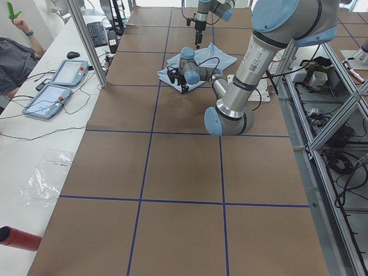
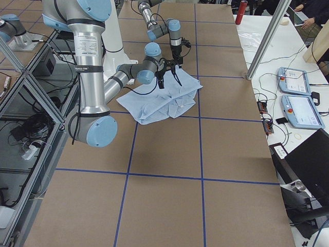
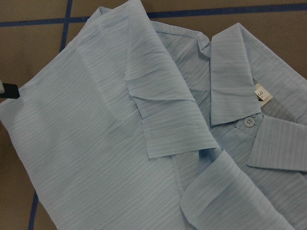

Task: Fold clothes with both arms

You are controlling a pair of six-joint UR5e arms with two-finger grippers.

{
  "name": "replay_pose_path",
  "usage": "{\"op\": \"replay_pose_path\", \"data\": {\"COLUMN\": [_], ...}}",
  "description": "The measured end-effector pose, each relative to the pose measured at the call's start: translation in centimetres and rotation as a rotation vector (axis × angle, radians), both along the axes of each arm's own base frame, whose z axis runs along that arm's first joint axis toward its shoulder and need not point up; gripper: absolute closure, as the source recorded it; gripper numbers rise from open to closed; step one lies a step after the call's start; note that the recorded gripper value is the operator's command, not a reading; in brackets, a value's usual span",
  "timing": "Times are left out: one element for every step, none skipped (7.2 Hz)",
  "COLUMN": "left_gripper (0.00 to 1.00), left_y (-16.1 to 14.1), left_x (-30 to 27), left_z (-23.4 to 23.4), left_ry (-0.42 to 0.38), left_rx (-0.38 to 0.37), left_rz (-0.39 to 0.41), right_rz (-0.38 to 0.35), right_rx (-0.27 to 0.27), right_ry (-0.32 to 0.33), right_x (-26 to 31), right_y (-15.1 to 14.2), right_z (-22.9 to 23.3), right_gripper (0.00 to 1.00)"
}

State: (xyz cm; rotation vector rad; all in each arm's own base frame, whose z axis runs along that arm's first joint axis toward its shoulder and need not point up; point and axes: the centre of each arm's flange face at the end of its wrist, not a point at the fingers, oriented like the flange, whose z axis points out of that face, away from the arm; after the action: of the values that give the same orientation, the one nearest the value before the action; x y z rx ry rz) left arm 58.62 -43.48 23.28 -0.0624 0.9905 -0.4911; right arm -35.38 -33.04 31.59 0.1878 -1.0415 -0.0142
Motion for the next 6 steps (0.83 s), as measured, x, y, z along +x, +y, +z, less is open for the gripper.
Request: {"op": "replay_pose_path", "data": {"left_gripper": [0.46, 0.66, 0.94, 1.00, 1.00, 1.00], "left_y": [0.17, 0.46, 0.76, 0.88, 0.90, 0.84], "left_x": [0.13, 0.34, 0.56, 0.65, 0.60, 0.41], "left_z": [0.02, 0.01, 0.02, 0.14, 0.31, 0.49], "left_ry": [0.000, 0.000, 0.000, -0.002, -0.005, -0.008], "left_rx": [0.000, 0.001, 0.000, -0.001, -0.003, -0.003], "left_rz": [0.003, 0.008, 0.013, 0.015, 0.014, 0.012], "right_rz": [0.001, 0.002, 0.003, 0.005, 0.006, 0.008], "right_rx": [0.000, 0.000, 0.000, 0.001, 0.001, 0.000], "right_ry": [0.000, 0.000, 0.001, 0.001, 0.001, 0.002], "right_x": [-0.01, 0.02, 0.06, 0.12, 0.17, 0.21], "right_y": [-0.04, -0.11, -0.17, -0.23, -0.29, -0.35], "right_z": [0.01, 0.02, 0.03, 0.03, 0.03, 0.06], "right_gripper": [0.00, 0.00, 0.00, 0.00, 0.00, 0.00]}}
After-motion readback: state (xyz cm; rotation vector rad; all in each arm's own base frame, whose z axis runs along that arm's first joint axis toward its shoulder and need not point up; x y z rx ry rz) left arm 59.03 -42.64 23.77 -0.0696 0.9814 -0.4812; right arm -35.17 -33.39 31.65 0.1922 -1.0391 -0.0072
